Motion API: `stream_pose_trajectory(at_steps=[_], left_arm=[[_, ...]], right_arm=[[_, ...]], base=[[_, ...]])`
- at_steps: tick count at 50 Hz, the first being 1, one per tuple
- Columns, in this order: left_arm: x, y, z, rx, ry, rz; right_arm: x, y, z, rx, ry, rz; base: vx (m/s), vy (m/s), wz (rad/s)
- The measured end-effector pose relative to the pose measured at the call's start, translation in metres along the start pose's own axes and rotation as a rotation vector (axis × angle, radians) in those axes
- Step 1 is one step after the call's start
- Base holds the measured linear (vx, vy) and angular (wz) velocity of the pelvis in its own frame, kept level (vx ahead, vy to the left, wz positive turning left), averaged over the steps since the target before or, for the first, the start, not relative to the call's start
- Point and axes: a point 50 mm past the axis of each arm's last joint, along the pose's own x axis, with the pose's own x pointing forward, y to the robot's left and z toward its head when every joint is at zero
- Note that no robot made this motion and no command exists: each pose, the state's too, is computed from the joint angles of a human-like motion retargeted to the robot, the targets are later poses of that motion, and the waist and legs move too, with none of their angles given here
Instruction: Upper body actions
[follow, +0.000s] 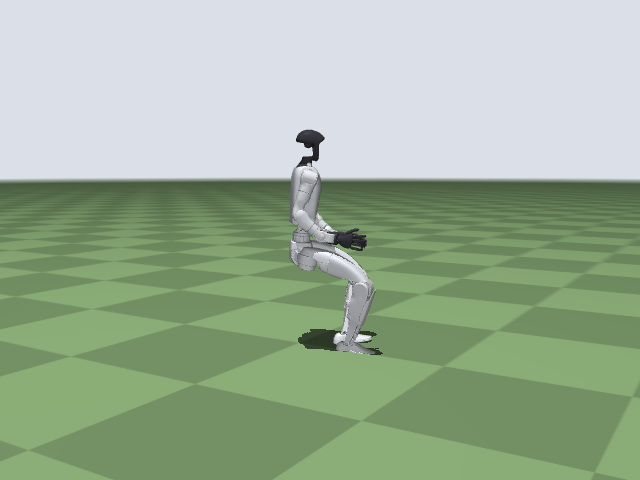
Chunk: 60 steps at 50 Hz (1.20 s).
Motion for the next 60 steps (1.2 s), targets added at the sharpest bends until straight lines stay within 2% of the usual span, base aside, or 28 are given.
stream_pose_trajectory(at_steps=[15, 25, 35, 45, 60], left_arm=[[-0.002, -0.002, 0.000, -0.005, 0.001, -0.009], [-0.004, -0.002, -0.002, 0.001, 0.006, -0.017], [-0.001, -0.003, 0.001, 0.003, -0.006, -0.021], [0.009, 0.000, 0.008, 0.018, -0.049, -0.022], [0.024, 0.002, 0.029, 0.047, -0.152, -0.036]], right_arm=[[0.018, 0.015, 0.018, 0.021, -0.072, 0.046], [0.082, 0.045, 0.093, 0.046, -0.318, 0.085], [0.143, 0.083, 0.173, 0.054, -0.411, 0.084], [0.173, 0.123, 0.212, 0.161, -0.336, 0.093], [0.201, 0.125, 0.236, 0.016, -0.251, -0.039]], base=[[0.00, 0.00, 0.00], [0.00, 0.00, 0.00], [0.00, 0.00, 0.00], [0.00, 0.00, 0.00], [0.00, 0.00, 0.00]])
